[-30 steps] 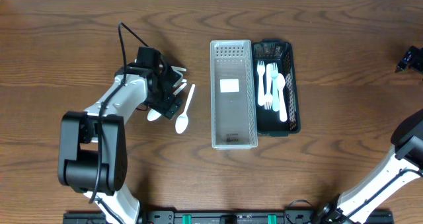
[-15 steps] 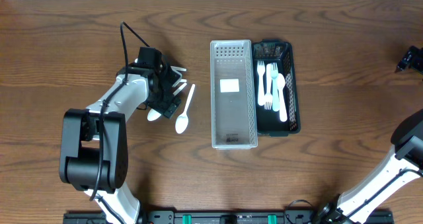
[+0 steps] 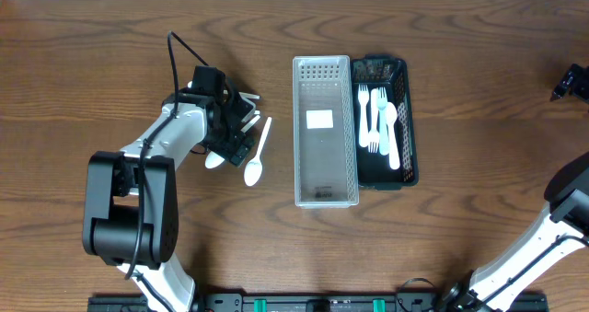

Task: Pack container
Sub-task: 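Lower left gripper and grasp the diagonal white spoon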

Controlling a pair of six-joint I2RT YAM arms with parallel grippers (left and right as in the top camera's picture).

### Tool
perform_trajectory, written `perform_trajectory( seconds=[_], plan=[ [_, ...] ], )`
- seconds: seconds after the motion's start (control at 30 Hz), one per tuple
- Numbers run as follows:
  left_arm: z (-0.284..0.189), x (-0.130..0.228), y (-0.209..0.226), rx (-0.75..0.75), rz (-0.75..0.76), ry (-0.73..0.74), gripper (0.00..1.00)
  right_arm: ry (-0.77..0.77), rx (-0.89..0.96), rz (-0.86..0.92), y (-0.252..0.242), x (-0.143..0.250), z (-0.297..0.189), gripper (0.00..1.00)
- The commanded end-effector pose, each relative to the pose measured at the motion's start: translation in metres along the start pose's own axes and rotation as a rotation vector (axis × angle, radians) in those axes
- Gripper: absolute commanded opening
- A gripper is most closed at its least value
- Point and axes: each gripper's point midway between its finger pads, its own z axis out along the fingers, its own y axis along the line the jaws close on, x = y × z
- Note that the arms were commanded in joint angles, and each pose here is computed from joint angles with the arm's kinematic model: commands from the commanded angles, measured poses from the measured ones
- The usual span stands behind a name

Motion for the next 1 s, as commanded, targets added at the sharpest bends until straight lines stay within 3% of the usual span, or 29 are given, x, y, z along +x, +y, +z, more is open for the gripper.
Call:
perform_trajectory(
  seconds=[0.0,0.97],
  plan=[
    [0.004,-0.007,-0.001,0.021,-0.003,-0.006,0.98,-0.022,0.0,0.008,0.003,-0.001,-0.01,0.99],
    [0.014,-0.007,0.0,0.023,-0.034,0.001,0.98,-0.022,0.0,0.008,0.003,-0.001,-0.01,0.99]
  ],
)
